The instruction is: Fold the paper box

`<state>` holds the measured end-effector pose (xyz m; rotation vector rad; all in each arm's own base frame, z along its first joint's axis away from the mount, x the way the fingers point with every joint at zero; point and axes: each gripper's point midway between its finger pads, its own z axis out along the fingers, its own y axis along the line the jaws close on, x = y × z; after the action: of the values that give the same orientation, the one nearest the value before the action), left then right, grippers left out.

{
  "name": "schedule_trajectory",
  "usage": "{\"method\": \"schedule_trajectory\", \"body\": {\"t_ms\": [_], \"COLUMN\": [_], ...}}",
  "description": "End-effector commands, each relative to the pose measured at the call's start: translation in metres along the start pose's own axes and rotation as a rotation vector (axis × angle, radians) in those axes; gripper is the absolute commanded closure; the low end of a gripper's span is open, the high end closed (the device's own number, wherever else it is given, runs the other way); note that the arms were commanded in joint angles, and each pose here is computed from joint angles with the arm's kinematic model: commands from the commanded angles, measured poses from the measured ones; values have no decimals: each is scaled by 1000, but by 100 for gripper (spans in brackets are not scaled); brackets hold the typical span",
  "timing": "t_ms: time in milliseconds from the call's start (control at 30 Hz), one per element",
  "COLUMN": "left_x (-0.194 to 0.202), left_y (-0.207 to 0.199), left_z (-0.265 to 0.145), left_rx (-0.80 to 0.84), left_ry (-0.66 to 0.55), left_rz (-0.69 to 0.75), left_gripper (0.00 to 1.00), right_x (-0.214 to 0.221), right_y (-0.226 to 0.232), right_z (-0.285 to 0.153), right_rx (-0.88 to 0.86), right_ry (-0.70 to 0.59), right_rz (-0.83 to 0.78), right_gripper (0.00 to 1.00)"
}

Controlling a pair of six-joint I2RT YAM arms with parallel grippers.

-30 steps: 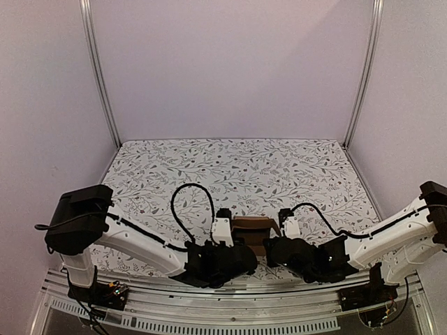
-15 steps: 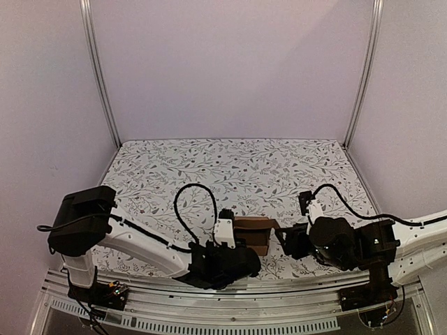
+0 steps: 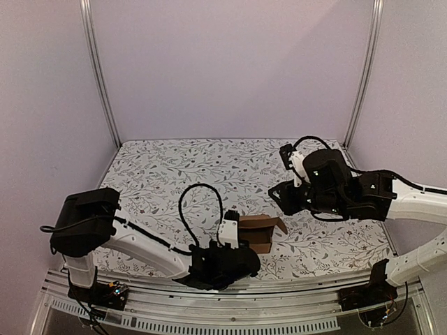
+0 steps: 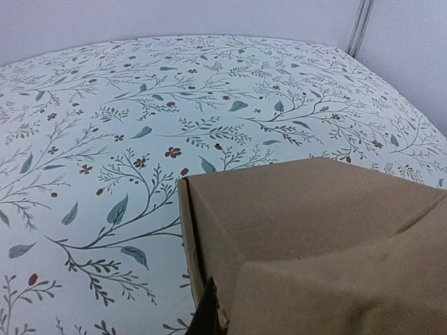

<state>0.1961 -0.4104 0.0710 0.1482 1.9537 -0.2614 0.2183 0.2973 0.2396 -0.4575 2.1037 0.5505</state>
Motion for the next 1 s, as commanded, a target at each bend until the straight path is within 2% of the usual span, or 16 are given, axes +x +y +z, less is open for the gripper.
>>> {"method": "schedule_trajectory", "body": {"t_ms": [0,100,267,533,633,867,967], "left_x": [39,40,42,37,34,27,23], "left_y": [9,11,10,13,15,11,7], "left_z": [4,6,6,5,3,-9,-14], "left_rx": [4,-7,-7,-41,-42,42,75], "left_ry": [73,62,65,62,56,76,88], "left_rz": [160,173,176,196,195,198,189], "left_gripper": [100,100,100,100,96,71,63], "right_x": [12,17,37,74,81,94,99], "right_y": [10,14,22,19,18,14,12], "right_z": [29,49,79,107,110,114,115], "right_rx": [-87,-113,-180,-168,-165,-153,-148], "right_ry": [143,195,290,409,428,461,469], "right_rz": [-97,-112,-73,-55,-54,-50,-47], "right_gripper": [81,88,94,99,99,100,100]}}
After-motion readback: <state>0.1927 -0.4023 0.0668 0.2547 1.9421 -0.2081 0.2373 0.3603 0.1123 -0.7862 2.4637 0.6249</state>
